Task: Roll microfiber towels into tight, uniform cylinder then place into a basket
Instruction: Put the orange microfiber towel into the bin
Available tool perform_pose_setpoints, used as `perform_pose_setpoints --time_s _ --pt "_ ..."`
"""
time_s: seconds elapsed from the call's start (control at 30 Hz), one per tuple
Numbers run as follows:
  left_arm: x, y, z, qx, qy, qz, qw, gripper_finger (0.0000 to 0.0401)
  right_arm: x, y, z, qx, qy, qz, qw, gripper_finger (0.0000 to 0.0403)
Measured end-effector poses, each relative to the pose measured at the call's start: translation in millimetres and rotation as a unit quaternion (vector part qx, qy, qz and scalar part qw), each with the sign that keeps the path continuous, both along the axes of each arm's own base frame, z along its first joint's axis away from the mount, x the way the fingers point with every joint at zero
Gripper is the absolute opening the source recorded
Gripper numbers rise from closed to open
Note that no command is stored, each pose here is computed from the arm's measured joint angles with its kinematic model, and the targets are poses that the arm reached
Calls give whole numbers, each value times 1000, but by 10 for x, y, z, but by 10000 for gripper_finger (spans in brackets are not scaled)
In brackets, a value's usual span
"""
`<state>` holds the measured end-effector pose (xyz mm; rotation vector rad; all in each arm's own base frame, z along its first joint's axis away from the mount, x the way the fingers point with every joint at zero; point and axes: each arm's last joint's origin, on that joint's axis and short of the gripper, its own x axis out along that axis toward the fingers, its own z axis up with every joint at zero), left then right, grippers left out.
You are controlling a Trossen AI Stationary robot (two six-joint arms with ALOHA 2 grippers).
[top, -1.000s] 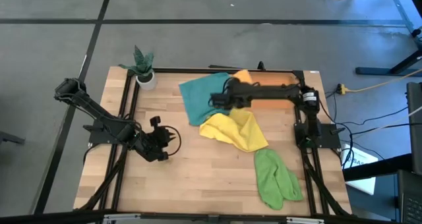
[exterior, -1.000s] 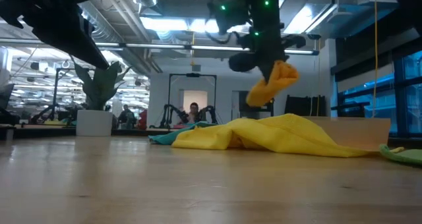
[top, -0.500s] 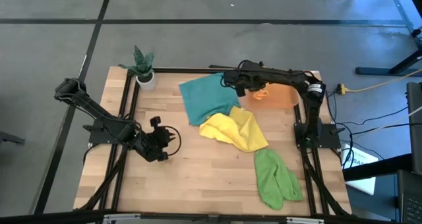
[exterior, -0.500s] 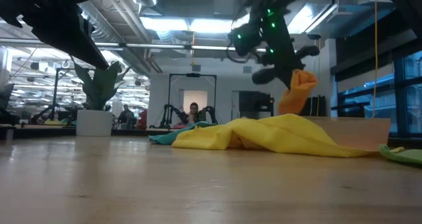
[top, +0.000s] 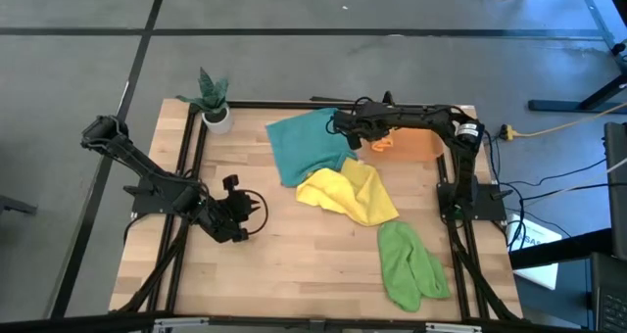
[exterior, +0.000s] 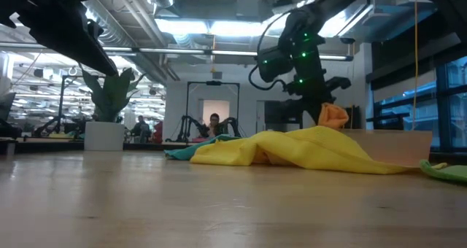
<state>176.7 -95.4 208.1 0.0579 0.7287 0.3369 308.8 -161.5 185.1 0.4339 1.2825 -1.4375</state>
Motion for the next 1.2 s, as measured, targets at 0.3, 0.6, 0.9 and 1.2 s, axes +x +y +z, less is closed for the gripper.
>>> perform_pose_setpoints --time_s 0.3,0.6,0.9,1.2 --pt "0 0 0 0 0 0 1000 47 -87 -76 -230 -1 -16 -6 1000 29" --pt "0 -1 0 0 0 0 1000 47 -103 -82 -376 -1 -37 15 999 29" --pt "0 -1 0 0 0 0 1000 47 -80 -92 -385 22 -50 31 998 33" --pt "0 -1 0 0 0 0 1000 47 -79 -91 -389 24 -49 33 998 66"
